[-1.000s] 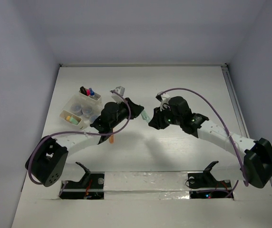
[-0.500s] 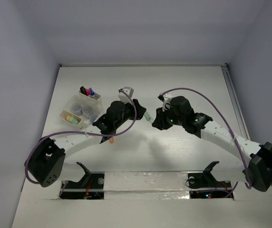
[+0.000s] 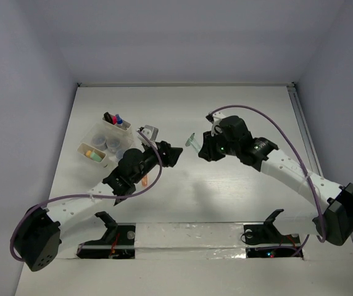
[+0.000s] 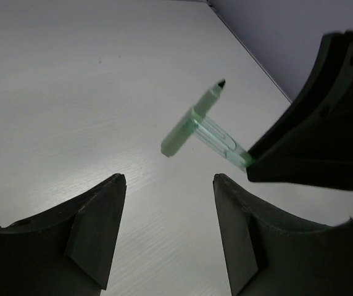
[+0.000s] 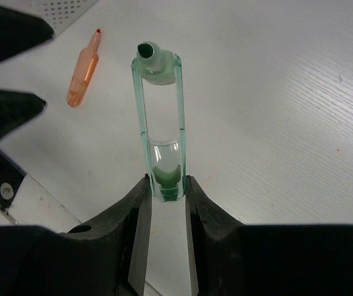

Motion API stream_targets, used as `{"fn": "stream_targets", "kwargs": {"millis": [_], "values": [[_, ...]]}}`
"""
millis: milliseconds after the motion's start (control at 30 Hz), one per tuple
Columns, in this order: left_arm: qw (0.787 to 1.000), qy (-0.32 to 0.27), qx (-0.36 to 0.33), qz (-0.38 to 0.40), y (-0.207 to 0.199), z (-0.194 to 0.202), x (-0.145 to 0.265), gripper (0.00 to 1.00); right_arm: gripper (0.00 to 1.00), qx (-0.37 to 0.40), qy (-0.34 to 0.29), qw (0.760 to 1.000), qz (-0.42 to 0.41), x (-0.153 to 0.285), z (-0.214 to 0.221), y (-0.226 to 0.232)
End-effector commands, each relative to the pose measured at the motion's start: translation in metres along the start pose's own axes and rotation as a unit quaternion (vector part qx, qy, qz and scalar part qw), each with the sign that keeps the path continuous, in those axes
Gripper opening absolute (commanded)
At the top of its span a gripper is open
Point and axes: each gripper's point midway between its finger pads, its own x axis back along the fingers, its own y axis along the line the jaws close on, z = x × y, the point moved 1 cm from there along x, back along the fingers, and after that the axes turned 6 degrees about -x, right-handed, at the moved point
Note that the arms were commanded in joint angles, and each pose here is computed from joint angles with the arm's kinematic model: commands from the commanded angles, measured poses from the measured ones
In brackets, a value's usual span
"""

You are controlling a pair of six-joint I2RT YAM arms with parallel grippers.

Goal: Sort the stationery into containers
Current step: Close the pen cap on the pen.

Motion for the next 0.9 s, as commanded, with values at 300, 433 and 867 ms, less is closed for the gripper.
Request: {"fn": "stream_targets", "kwargs": {"millis": [300, 433, 867], "values": [[0.996, -0.052, -0.02, 0.073, -0.03, -0.015, 0.009, 0.57, 0.0, -0.014, -0.012, 0.997, -0.078, 0.032, -0.047, 0.054], [0.994, -0.071, -0.038, 0.069, -0.031, -0.026, 0.009, 0.58, 0.0, -0.02, 0.002, 0.994, -0.107, 0.039, -0.046, 0.067], [0.99, -0.113, -0.082, 0.023, -0.026, -0.04, 0.014, 0.6, 0.0, -0.034, 0.055, 0.986, -0.156, 0.065, -0.036, 0.089]]}}
